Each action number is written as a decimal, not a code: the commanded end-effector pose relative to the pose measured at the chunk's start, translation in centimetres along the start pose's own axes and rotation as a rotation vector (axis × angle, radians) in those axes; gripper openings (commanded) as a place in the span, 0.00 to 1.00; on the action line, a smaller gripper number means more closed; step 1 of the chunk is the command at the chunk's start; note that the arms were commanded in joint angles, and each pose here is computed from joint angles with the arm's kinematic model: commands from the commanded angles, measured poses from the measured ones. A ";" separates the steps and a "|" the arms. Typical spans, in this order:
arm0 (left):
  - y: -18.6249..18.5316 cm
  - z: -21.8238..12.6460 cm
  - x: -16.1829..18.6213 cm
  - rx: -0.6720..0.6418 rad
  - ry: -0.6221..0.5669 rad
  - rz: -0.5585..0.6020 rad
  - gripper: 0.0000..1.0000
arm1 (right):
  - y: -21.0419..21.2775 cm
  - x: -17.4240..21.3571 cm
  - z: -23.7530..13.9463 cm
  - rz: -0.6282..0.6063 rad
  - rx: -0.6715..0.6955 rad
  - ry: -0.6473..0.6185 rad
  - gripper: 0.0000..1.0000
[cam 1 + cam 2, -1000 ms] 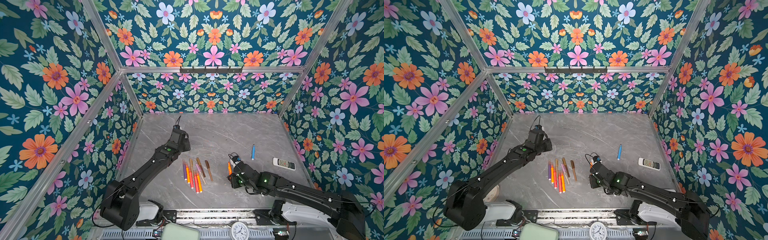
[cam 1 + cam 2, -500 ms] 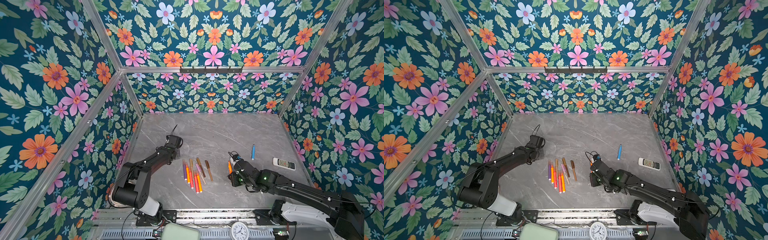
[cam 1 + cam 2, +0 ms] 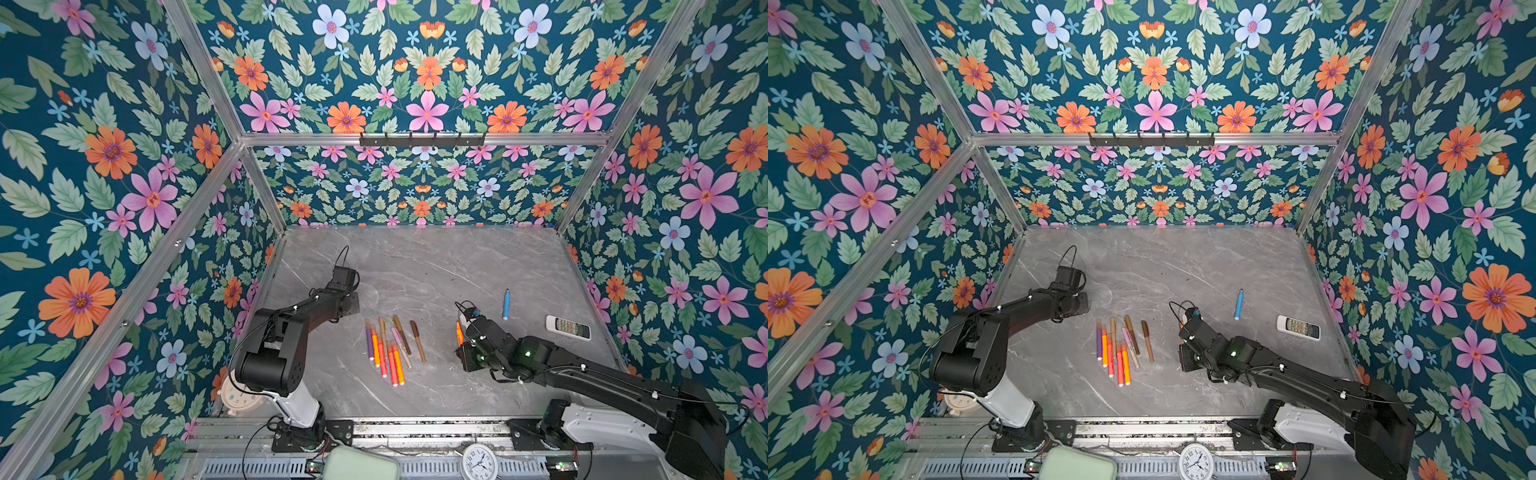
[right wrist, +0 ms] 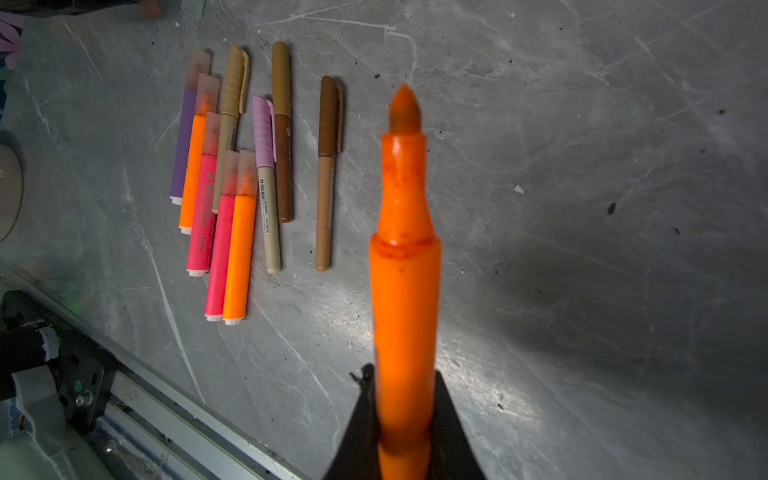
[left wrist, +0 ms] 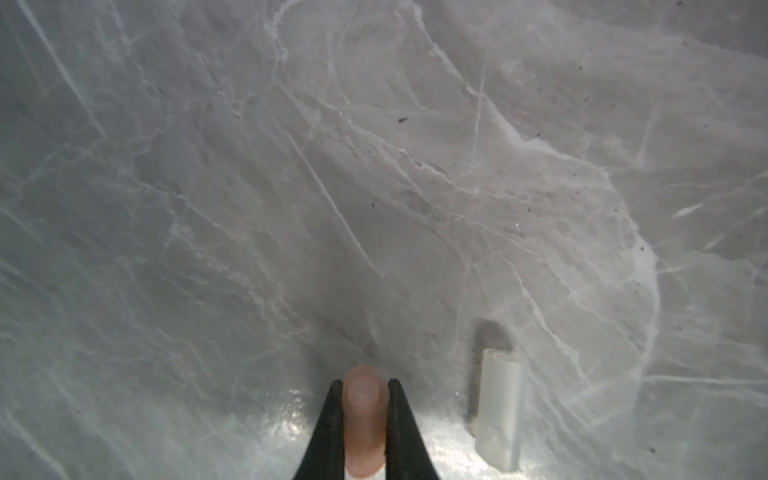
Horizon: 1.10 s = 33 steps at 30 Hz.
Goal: Open the pen caps
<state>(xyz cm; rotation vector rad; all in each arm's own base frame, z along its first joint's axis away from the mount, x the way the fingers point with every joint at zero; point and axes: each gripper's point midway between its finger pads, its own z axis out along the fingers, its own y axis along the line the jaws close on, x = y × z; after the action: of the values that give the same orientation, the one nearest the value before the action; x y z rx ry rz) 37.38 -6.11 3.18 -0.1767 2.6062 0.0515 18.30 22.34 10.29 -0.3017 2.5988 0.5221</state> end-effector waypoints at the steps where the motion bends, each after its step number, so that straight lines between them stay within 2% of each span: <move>1: -0.7 0.2 -0.3 0.040 -0.002 0.009 0.00 | 0.0 -0.1 -0.1 -0.012 0.004 0.000 0.00; 6: -1.9 0.4 -0.3 0.105 0.003 0.004 0.00 | 0.2 -0.2 0.2 -0.009 0.000 0.003 0.00; 14: -2.4 0.6 -0.5 0.122 0.007 0.000 0.01 | 0.2 -0.1 0.2 -0.010 -0.004 0.007 0.00; 33: -2.3 -0.3 -0.3 0.137 0.006 -0.003 0.16 | 0.2 -0.1 0.3 -0.008 -0.007 0.005 0.00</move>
<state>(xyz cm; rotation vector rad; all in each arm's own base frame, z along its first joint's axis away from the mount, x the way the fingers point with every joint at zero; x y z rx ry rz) 38.00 -8.54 3.56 -0.1362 2.5960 -0.1313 18.22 22.56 10.02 -0.3077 2.6130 0.5280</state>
